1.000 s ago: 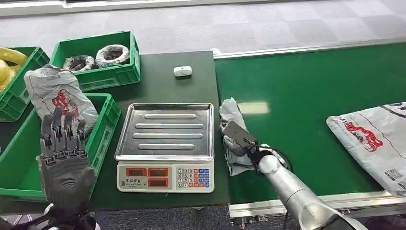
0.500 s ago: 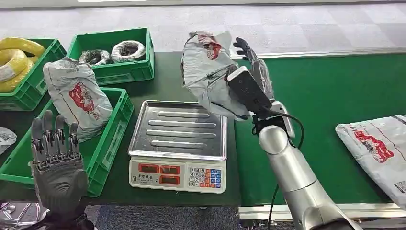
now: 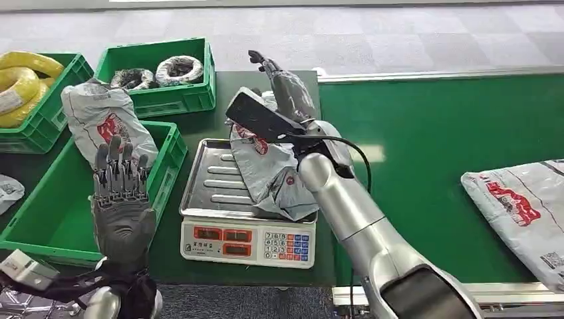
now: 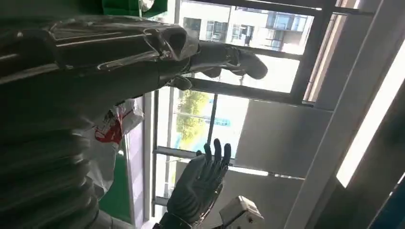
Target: Moved the parcel from conveyor to table for the left to box.
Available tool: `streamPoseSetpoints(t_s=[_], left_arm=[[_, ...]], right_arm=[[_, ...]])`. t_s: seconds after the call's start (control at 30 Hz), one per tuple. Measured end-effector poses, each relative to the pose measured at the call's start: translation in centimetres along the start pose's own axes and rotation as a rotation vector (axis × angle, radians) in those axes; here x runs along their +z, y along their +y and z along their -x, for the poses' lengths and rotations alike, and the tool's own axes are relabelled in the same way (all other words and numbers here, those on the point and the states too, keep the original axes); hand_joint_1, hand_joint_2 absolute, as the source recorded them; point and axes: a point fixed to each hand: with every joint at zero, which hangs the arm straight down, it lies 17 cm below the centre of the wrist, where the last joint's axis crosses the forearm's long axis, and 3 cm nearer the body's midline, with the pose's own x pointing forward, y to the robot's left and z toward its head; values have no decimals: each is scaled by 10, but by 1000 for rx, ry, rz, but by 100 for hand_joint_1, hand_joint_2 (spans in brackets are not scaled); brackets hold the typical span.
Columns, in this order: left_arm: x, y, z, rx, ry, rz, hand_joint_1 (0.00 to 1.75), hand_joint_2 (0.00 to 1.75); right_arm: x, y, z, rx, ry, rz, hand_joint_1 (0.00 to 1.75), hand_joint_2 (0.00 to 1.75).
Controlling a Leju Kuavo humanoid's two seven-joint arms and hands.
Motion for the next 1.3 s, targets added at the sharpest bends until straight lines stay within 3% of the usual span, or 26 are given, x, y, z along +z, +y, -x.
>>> streamPoseSetpoints(t_s=[0.33,0.37,0.4,0.57,0.67,0.77,0.87,0.97,1.07,1.3], left_arm=[[-7,-14,13,33,7,31,0,175],[-8,-17,15,39,7,35,0,175],[-9,-18,16,42,6,38,0,175],[-13,-22,22,55,9,51,0,175],[-11,-24,27,46,21,61,0,175],[-11,-23,35,-90,26,75,0,175],[-22,-22,52,-372,24,114,0,175],[-39,-28,74,-589,35,191,0,175],[-62,-36,92,-726,31,249,0,175],[-108,-55,118,-903,-17,333,0,175]], right_arm=[[-3,44,-5,-101,40,-115,175,175],[-2,50,-2,-111,53,-122,10,175],[-1,56,2,-113,66,-131,0,175],[8,69,25,-43,101,-121,0,175],[4,49,34,65,114,-26,0,175],[0,19,42,155,128,66,0,175],[7,-25,39,29,93,200,0,175],[40,-72,39,-183,23,387,0,175],[96,-101,54,-341,0,570,0,175],[189,-130,73,-420,25,788,0,175]])
